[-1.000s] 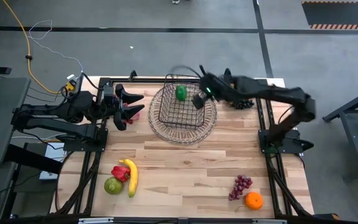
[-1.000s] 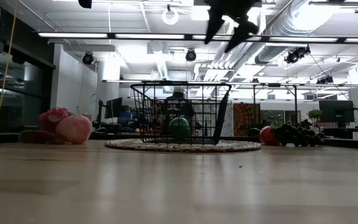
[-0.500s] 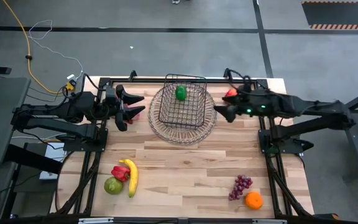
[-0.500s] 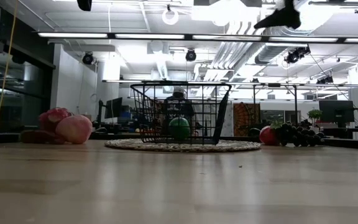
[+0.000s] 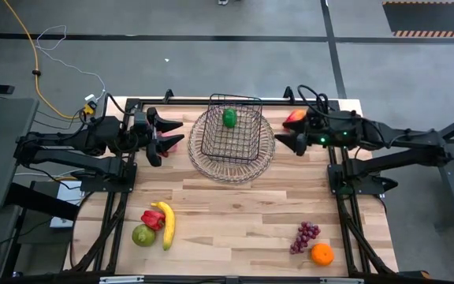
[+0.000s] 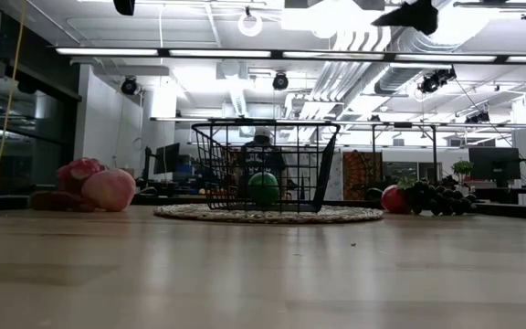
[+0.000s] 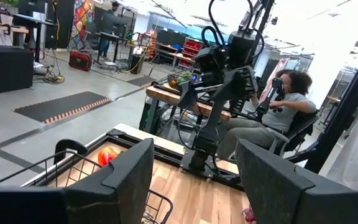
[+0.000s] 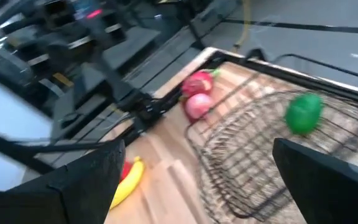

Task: Build produce basket
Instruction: Put the orange into the black wire basket

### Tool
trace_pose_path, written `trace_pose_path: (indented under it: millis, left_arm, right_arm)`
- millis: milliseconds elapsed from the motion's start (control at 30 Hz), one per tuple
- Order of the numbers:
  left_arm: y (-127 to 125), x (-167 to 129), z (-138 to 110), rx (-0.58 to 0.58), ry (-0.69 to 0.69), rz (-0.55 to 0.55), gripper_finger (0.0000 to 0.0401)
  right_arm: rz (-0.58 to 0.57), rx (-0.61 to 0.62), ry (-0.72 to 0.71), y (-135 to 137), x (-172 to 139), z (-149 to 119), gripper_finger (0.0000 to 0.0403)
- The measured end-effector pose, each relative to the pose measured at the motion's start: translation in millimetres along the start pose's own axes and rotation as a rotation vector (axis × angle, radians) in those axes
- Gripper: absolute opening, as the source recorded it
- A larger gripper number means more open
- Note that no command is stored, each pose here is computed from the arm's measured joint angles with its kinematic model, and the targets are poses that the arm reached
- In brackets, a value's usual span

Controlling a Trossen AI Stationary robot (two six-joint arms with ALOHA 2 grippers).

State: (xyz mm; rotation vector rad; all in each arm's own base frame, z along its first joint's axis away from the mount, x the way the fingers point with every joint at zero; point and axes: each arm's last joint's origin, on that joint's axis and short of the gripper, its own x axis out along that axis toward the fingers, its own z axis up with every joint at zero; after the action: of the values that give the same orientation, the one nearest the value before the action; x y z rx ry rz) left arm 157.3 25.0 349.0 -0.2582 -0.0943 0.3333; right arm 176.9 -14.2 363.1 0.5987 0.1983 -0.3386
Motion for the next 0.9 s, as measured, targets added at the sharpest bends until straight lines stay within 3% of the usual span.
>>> trace_pose_path:
  millis: [100, 200, 300, 367, 567, 667, 900]
  left_arm:
    - [-0.1, 1.9, -1.4, 0.002, 0.009, 0.002, 0.0216]
    - [0.0, 4.0, -3.8, 0.006, 0.026, 0.007, 0.0216]
    - [0.5, 6.7, -7.9, 0.013, 0.059, 0.015, 0.0216]
    - [0.5, 7.9, -8.9, 0.012, 0.065, 0.017, 0.0216]
    - [0.5, 10.6, -10.6, 0.016, 0.071, 0.025, 0.0216]
    - [0.9, 10.7, -10.5, 0.017, 0.067, 0.04, 0.0216]
    - [0.9, 10.8, -10.6, 0.016, 0.067, 0.041, 0.0216]
  right_arm:
    - [0.063, -0.031, 0.032, 3.6, 6.8, -0.9, 0.0399]
    - [0.156, 0.026, 0.107, 7.9, 14.6, -4.0, 0.0399]
    - [0.248, 0.162, 0.3, 14.7, 20.0, -12.6, 0.0399]
    - [0.228, 0.216, 0.466, 21.3, 18.8, -23.7, 0.0399]
    - [0.001, 0.315, 0.941, 46.3, 1.0, -80.0, 0.0399]
    - [-0.142, 0.391, 1.104, 62.5, -13.4, -111.8, 0.0399]
    - [-0.532, 0.539, 1.228, 92.4, -35.4, -183.3, 0.0399]
